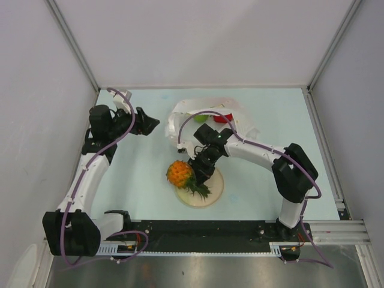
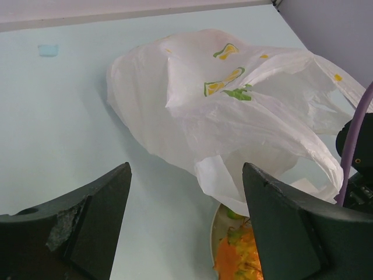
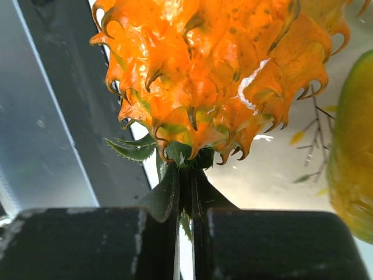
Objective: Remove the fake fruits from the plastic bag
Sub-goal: Place the fake fruit on the plate.
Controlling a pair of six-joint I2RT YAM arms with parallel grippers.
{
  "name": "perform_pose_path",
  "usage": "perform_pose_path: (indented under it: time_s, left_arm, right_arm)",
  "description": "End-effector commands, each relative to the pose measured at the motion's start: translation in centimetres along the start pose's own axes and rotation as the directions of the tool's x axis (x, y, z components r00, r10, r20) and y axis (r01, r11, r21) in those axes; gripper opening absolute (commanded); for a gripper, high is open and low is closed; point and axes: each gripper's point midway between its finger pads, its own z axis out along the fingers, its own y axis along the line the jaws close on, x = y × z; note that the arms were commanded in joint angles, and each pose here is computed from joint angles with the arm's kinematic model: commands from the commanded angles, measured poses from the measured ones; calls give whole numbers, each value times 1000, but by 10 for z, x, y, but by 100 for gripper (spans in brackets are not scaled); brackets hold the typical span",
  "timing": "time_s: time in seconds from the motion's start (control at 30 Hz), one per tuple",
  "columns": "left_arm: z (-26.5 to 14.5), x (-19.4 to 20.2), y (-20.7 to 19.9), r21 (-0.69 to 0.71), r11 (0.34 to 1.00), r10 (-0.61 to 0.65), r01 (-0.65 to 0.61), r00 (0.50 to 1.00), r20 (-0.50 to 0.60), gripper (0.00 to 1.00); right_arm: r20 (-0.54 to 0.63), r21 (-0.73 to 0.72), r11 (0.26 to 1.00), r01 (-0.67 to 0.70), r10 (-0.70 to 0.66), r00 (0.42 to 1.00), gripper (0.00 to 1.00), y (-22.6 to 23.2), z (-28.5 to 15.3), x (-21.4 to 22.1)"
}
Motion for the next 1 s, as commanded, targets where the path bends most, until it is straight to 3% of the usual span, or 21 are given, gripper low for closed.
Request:
perform_pose_path:
  time_s: [0.0,0.2,0.33,0.43,0.6,0.63,0.7,0.77,0.87,0.93,0.97]
  left_arm:
    - [2,-7,-3,29,999,-25,24,1000,11,82]
    - [7,-12,-2,36,999,-32,31,999,14,82]
    - [11,-13,1,34,999,-33,33,999,17,82]
    - [13,-14,2,36,999,-35,34,999,20,82]
    - [19,-10,6,40,998,-53,53,999,0,82]
    - [20,-10,7,39,998,-54,54,999,2,82]
    - [22,-9,8,39,997,-59,59,998,-1,82]
    - [24,-10,7,55,997,-58,58,998,-4,82]
    - [25,-14,-2,112,993,-40,41,999,-13,83]
    - [23,-19,-8,139,990,-25,27,1000,-16,85]
    - [20,-18,-12,156,988,-14,18,1000,-28,86]
  right_arm:
    - [42,-53,991,-120,122,992,2,21,9,-19]
    - [-11,-64,963,-262,262,965,12,32,23,1]
    - [-25,-59,935,-350,349,937,13,33,26,9]
    - [-41,-113,905,-411,409,912,20,37,26,11]
    - [-95,-173,863,-475,465,880,54,39,28,17]
    - [-92,-182,859,-479,470,878,58,37,25,16]
    - [-80,-201,860,-470,463,883,79,38,19,14]
    - [-37,-213,868,-448,451,892,91,33,5,7]
    - [-36,-204,891,-407,408,912,100,31,-14,1]
    - [-75,-181,923,-341,333,940,100,32,-29,9]
    - [-40,-157,946,-284,281,959,100,26,-43,-4]
